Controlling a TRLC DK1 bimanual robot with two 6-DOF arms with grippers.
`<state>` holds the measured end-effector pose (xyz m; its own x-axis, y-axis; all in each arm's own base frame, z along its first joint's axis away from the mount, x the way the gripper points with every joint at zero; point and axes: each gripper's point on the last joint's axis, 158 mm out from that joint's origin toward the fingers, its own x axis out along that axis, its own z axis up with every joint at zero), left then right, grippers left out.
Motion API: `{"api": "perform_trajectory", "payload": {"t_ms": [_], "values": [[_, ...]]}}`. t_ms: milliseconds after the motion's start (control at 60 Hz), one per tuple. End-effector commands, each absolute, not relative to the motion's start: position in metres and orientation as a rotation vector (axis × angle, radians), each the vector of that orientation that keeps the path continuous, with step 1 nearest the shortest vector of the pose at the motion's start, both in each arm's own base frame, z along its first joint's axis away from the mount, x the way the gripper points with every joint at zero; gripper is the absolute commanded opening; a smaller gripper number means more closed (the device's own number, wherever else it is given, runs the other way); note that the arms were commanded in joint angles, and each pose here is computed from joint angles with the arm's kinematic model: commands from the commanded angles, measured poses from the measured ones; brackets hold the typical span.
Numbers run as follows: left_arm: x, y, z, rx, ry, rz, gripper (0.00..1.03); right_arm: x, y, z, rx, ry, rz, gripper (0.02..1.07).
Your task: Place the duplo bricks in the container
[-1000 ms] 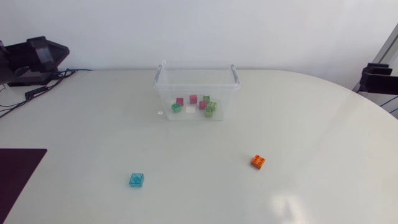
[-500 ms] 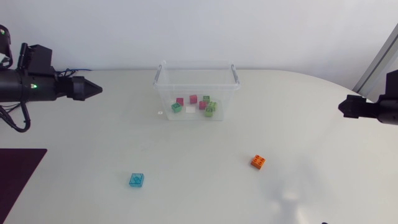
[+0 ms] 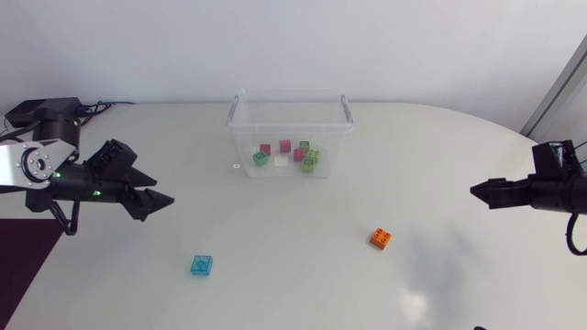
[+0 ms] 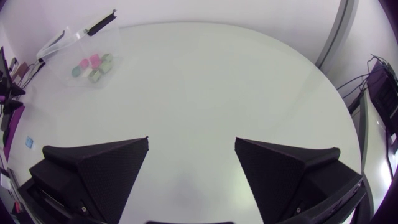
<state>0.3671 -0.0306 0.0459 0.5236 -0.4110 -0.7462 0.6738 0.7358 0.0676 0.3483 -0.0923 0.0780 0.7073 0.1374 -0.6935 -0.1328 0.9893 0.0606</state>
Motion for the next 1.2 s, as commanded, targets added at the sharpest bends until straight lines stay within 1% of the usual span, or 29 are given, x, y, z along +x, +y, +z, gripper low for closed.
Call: {"api": "perform_trajectory", "payload": {"t_ms": [0, 50, 100, 233, 400, 550, 650, 717, 767, 817, 883, 917, 933, 1050, 1183], "values": [[0.352, -0.036, 0.020, 0.442, 0.798, -0.759, 0.86, 0.338, -0.084, 0.054, -0.039, 0.798, 0.217, 1.02], [0.344, -0.036, 0.010, 0.476, 0.812, -0.796, 0.87, 0.334, -0.081, 0.044, -0.077, 0.813, 0.247, 1.02], [0.337, -0.037, 0.002, 0.504, 0.816, -0.829, 0.90, 0.329, -0.078, 0.035, -0.105, 0.826, 0.272, 1.02], [0.316, -0.037, -0.020, 0.551, 0.850, -0.939, 0.92, 0.322, -0.062, 0.020, -0.098, 0.829, 0.360, 1.02], [0.267, -0.048, -0.027, 0.550, 0.840, -1.203, 0.92, 0.309, -0.045, 0.009, -0.154, 0.826, 0.463, 1.02], [0.245, -0.056, -0.033, 0.542, 0.830, -1.318, 0.92, 0.292, -0.023, -0.010, -0.248, 0.863, 0.580, 1.02], [0.241, -0.062, -0.035, 0.537, 0.822, -1.348, 0.92, 0.289, -0.015, -0.021, -0.275, 0.894, 0.635, 1.02], [0.241, -0.066, -0.034, 0.536, 0.803, -1.365, 0.92, 0.281, -0.010, -0.027, -0.354, 0.866, 0.700, 1.02], [0.239, -0.070, -0.034, 0.540, 0.798, -1.382, 0.92, 0.276, -0.005, -0.029, -0.393, 0.836, 0.735, 1.01], [0.237, -0.074, -0.034, 0.542, 0.792, -1.397, 0.92, 0.276, 0.000, -0.029, -0.421, 0.817, 0.750, 0.97], [0.237, -0.080, -0.033, 0.540, 0.775, -1.418, 0.92, 0.277, 0.010, -0.024, -0.439, 0.761, 0.773, 0.97], [0.237, -0.083, -0.033, 0.533, 0.769, -1.426, 0.92, 0.277, 0.014, -0.023, -0.455, 0.744, 0.779, 0.99], [0.236, -0.085, -0.033, 0.532, 0.765, -1.434, 0.92, 0.277, 0.016, -0.022, -0.457, 0.732, 0.781, 1.03], [0.234, -0.093, -0.035, 0.518, 0.749, -1.458, 0.92, 0.283, 0.032, -0.015, -0.466, 0.676, 0.770, 1.03], [0.235, -0.098, -0.038, 0.508, 0.734, -1.472, 0.92, 0.281, 0.054, -0.014, -0.503, 0.635, 0.809, 1.03]]}}
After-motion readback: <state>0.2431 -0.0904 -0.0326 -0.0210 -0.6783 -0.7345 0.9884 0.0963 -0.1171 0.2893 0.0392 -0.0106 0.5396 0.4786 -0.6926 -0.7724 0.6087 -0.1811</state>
